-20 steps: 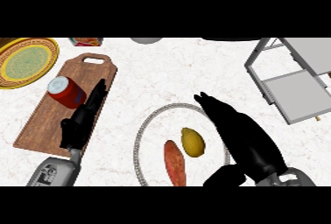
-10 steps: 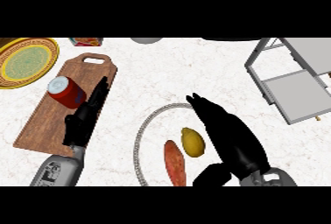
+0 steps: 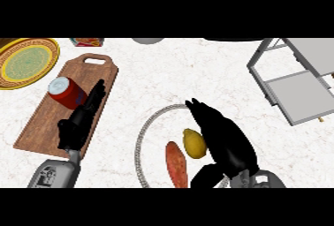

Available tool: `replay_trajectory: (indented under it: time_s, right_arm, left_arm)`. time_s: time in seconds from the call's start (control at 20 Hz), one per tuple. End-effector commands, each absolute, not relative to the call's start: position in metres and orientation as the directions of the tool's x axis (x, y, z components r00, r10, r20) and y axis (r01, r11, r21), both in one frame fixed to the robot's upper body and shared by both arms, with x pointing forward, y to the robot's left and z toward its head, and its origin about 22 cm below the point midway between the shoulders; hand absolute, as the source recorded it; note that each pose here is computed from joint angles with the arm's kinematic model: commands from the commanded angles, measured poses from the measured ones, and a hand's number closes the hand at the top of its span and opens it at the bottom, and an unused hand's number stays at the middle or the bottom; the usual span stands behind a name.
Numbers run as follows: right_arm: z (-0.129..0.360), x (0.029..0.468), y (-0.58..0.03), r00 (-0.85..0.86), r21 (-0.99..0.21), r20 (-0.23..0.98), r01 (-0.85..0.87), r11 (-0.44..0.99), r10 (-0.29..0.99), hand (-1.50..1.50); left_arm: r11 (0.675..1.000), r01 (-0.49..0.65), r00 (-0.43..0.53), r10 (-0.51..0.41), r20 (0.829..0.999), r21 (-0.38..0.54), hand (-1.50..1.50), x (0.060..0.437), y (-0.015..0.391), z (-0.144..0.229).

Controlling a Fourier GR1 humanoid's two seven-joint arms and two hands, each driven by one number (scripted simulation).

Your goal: Pick the lemon from the placemat and place it in the tiered shelf

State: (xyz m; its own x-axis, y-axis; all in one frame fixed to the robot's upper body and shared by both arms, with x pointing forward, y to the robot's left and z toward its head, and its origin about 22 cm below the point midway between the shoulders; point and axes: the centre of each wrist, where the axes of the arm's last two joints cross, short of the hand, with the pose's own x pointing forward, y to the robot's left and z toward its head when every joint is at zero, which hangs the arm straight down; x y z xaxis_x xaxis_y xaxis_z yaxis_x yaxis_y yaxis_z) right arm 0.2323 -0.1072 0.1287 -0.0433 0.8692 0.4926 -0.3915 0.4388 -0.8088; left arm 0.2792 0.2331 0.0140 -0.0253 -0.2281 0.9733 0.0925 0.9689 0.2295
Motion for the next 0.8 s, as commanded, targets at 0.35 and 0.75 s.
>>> replay_trajectory:
  time_s: [0.35,0.75]
  right_arm:
    - [0.108,0.252,-0.092,-0.018,-0.830,0.423,-0.408,0.380,0.906,-1.50]
    - [0.103,0.253,-0.110,-0.013,-0.841,0.401,-0.401,0.362,0.916,-1.50]
  left_arm:
    - [0.965,0.099,-0.031,-0.241,0.970,0.243,0.00,0.284,0.210,0.005]
    - [0.970,0.099,-0.015,-0.223,0.975,0.223,0.00,0.283,0.216,0.013]
